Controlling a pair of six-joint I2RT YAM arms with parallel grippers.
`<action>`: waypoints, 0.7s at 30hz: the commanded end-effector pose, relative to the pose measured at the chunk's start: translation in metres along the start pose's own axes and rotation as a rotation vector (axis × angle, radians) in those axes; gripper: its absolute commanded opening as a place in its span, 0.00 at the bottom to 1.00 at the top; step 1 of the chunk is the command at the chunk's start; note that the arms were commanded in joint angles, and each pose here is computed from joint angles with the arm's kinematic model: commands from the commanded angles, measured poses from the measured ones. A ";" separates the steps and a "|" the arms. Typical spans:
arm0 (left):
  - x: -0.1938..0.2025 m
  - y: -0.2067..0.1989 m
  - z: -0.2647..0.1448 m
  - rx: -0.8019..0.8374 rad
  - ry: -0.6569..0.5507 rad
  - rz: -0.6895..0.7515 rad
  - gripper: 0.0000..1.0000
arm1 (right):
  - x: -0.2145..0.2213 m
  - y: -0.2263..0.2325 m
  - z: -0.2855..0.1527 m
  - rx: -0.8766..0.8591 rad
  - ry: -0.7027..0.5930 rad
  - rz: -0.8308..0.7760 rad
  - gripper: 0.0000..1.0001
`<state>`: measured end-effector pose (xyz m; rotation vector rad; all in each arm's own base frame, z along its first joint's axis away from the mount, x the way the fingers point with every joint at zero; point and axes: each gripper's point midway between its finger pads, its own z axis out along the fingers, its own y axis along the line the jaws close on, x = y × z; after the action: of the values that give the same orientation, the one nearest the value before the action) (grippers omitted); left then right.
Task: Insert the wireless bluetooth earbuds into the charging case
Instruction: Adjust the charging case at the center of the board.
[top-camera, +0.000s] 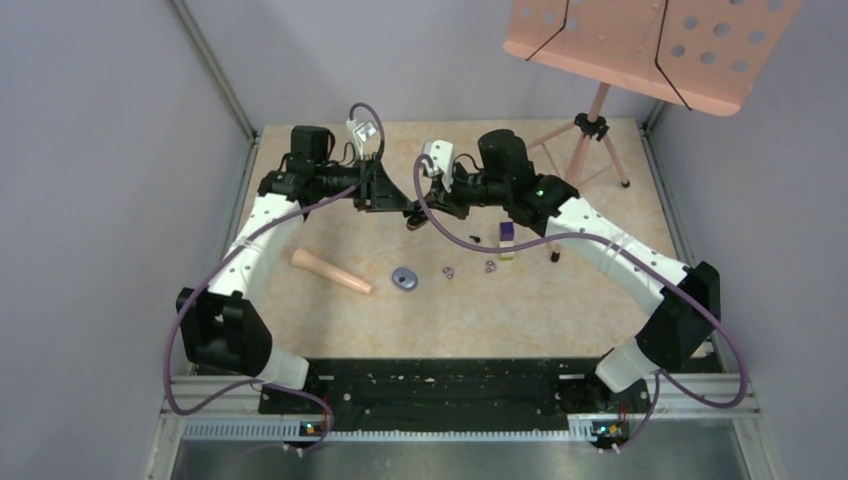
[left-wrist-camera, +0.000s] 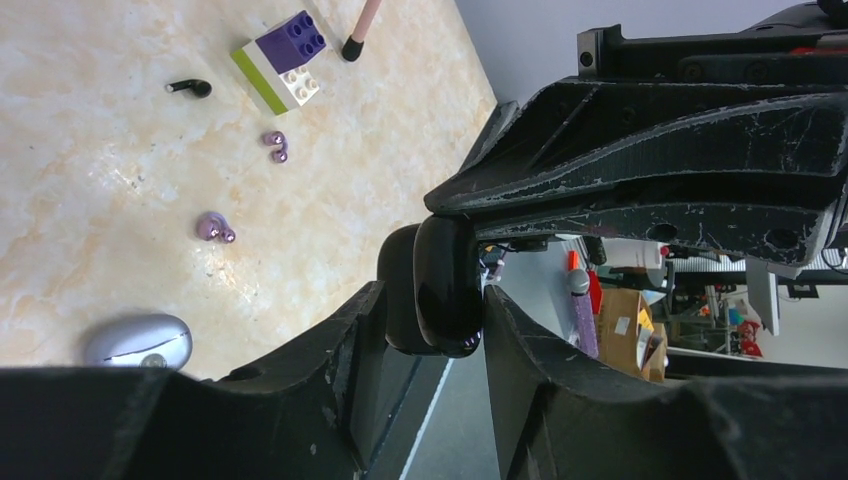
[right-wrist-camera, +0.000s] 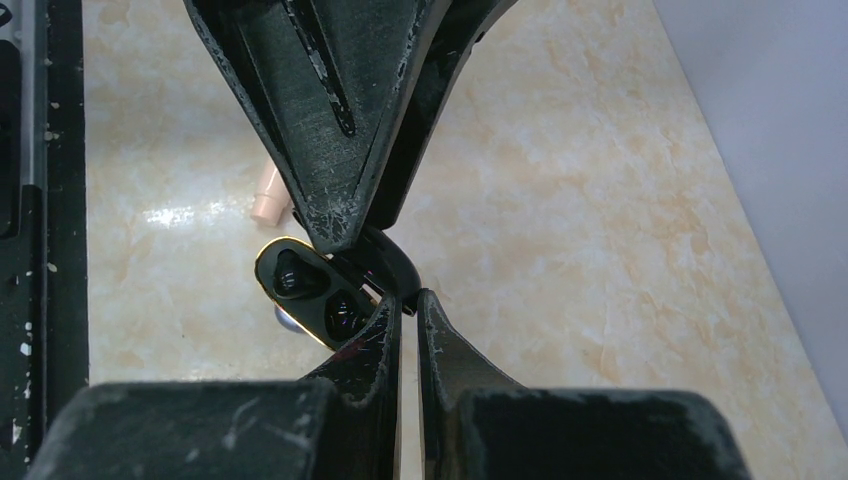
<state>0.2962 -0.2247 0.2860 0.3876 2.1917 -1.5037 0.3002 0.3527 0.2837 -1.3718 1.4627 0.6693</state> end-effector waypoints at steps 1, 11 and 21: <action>-0.011 -0.010 0.002 0.021 -0.012 0.069 0.44 | -0.021 0.002 -0.006 0.011 -0.052 -0.046 0.00; -0.006 -0.012 0.007 0.052 0.017 0.064 0.38 | -0.019 0.004 -0.004 0.014 -0.047 -0.037 0.00; -0.004 -0.014 0.008 0.062 0.024 0.067 0.36 | -0.017 0.004 -0.002 0.018 -0.048 -0.030 0.00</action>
<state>0.2939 -0.2330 0.2826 0.4314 2.1950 -1.5302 0.2991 0.3536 0.2779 -1.3735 1.4761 0.6570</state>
